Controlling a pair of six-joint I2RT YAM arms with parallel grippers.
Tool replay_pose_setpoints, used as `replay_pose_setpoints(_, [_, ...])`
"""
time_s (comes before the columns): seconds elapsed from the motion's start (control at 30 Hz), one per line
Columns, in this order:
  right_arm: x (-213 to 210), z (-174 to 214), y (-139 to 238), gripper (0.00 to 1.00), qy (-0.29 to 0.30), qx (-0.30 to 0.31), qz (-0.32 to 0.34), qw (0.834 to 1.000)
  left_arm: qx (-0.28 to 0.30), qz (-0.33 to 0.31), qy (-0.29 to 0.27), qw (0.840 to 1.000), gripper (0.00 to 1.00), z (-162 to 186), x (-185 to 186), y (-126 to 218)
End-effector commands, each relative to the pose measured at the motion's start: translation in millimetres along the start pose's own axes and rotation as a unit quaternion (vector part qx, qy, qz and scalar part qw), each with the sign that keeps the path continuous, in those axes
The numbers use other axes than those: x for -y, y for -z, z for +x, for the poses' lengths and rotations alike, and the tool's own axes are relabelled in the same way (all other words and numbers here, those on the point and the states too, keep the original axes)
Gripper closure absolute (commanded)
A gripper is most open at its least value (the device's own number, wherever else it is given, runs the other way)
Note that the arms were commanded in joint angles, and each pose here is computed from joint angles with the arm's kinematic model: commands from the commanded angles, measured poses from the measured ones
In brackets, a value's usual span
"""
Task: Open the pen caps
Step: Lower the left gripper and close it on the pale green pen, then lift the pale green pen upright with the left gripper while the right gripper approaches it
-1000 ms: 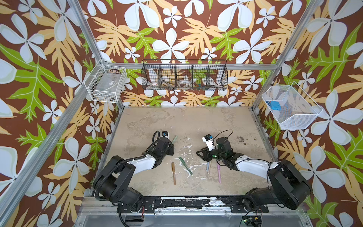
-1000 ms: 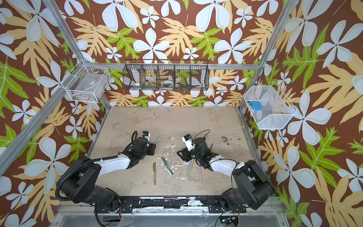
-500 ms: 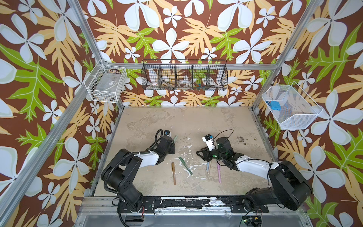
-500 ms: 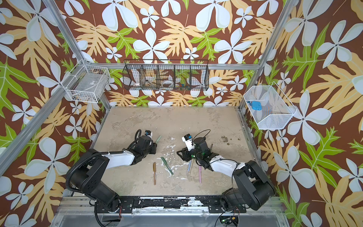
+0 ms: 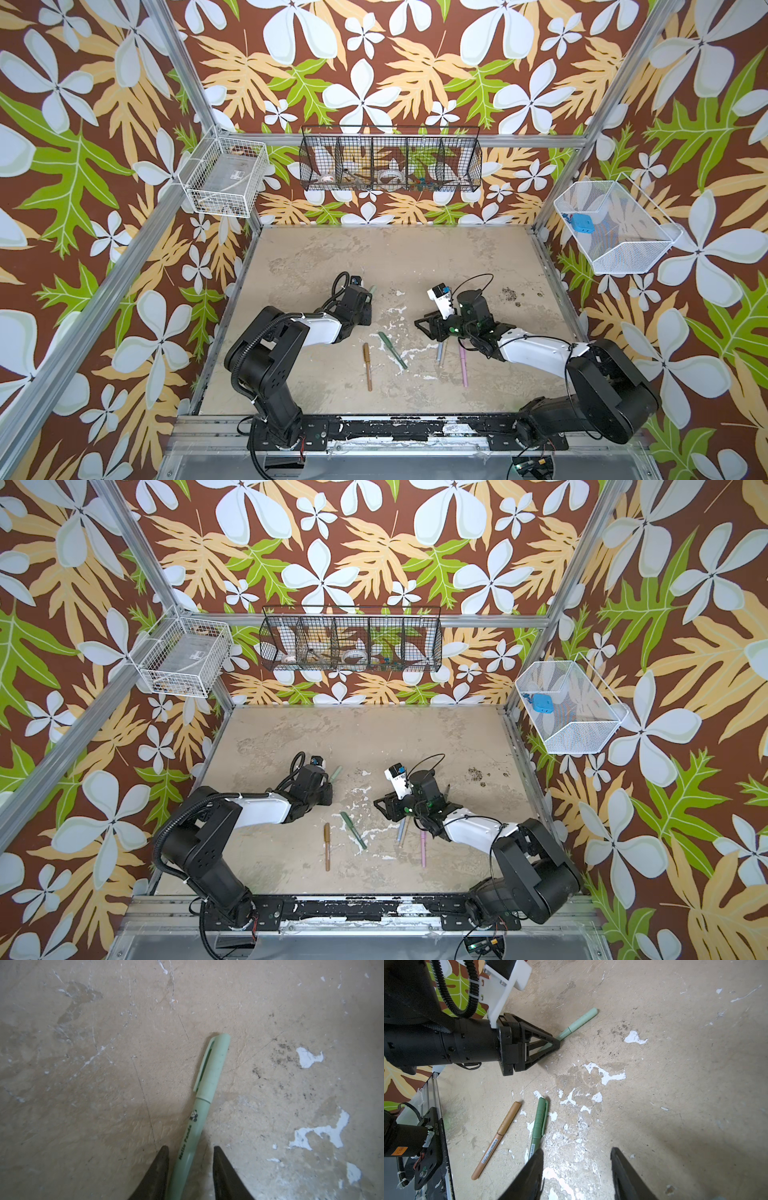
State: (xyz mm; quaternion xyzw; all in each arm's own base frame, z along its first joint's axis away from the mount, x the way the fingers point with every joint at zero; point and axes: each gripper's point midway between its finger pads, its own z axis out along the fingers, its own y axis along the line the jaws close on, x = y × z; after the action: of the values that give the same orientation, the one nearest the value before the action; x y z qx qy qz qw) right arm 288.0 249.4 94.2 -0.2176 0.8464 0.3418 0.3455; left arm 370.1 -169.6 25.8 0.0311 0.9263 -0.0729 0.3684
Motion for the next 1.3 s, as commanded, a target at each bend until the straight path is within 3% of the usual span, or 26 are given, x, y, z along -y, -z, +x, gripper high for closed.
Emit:
replay_pose_setpoints(0.0, [-3.9, -6.6, 0.4, 0.48, 0.008, 0.010, -0.009, 1.000, -0.009, -0.013, -0.009, 1.000, 0.66, 3.1, -3.8, -1.9])
replay_pose_setpoints(0.8, [-4.8, -9.5, 2.0, 0.48, 0.009, 0.016, -0.010, 1.000, -0.038, -0.023, -0.011, 0.999, 0.88, 13.6, -5.8, -9.3])
replay_pose_setpoints(1.07, [-15.8, -13.8, 5.0, 0.48, 0.002, 0.027, -0.039, 0.999, 0.065, 0.116, 0.019, 0.991, 0.91, -24.0, 32.1, 41.9])
replay_pose_setpoints(1.17, [-28.3, -18.3, 10.7, 0.48, -0.003, 0.039, -0.069, 0.997, 0.117, 0.186, 0.033, 0.975, 0.92, -36.0, 47.5, 71.6])
replay_pose_setpoints(1.27, [-42.2, -23.9, 20.8, 0.48, 0.001, 0.061, -0.102, 0.993, 0.176, 0.267, 0.050, 0.946, 0.91, -45.9, 62.4, 108.6])
